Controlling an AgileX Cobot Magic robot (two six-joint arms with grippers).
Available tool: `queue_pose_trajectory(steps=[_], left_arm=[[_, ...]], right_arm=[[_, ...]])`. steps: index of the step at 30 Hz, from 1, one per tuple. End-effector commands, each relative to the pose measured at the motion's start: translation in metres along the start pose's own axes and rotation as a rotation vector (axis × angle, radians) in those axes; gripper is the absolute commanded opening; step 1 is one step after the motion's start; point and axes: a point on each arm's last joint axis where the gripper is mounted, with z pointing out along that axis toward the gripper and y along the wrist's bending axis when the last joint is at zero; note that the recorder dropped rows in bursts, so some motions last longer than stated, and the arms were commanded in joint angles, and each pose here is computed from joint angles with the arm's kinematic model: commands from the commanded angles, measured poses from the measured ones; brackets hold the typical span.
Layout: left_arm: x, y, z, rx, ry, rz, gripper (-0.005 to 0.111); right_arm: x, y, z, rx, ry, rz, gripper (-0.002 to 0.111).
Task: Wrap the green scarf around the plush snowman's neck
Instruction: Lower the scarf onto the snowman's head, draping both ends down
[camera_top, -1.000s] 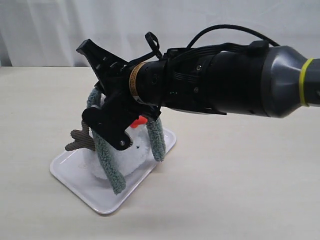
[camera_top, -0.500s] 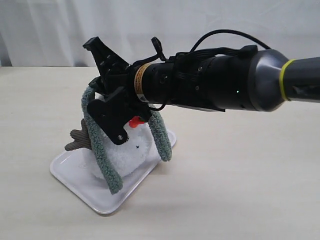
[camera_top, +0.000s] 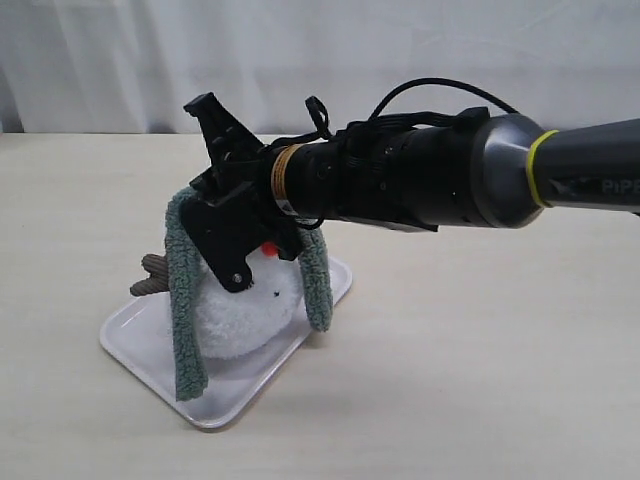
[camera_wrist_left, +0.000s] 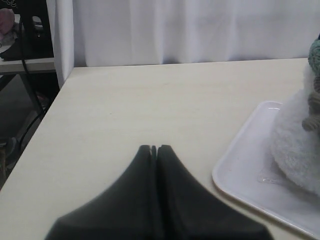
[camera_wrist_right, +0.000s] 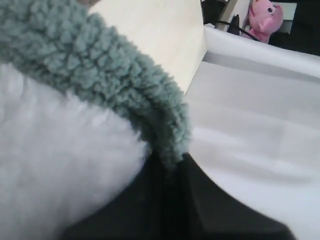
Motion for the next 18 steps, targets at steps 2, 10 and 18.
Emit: queue_pose_trajectory(steps=[2, 10, 18], left_arm=[[0.0, 0.0, 0.0, 0.0, -0.012, 0.004, 0.0], [0.0, 0.0, 0.0, 0.0, -0.012, 0.004, 0.0], [0.0, 0.0, 0.0, 0.0, -0.012, 0.004, 0.0]], right_arm=[[0.003, -0.002, 0.001, 0.009, 0.006, 0.073, 0.016], [0.003, -0.003, -0.001, 0.016, 0.009, 0.118, 0.066], [0.008, -0.025, -0.02, 0.108, 0.034, 0.539, 0.068]])
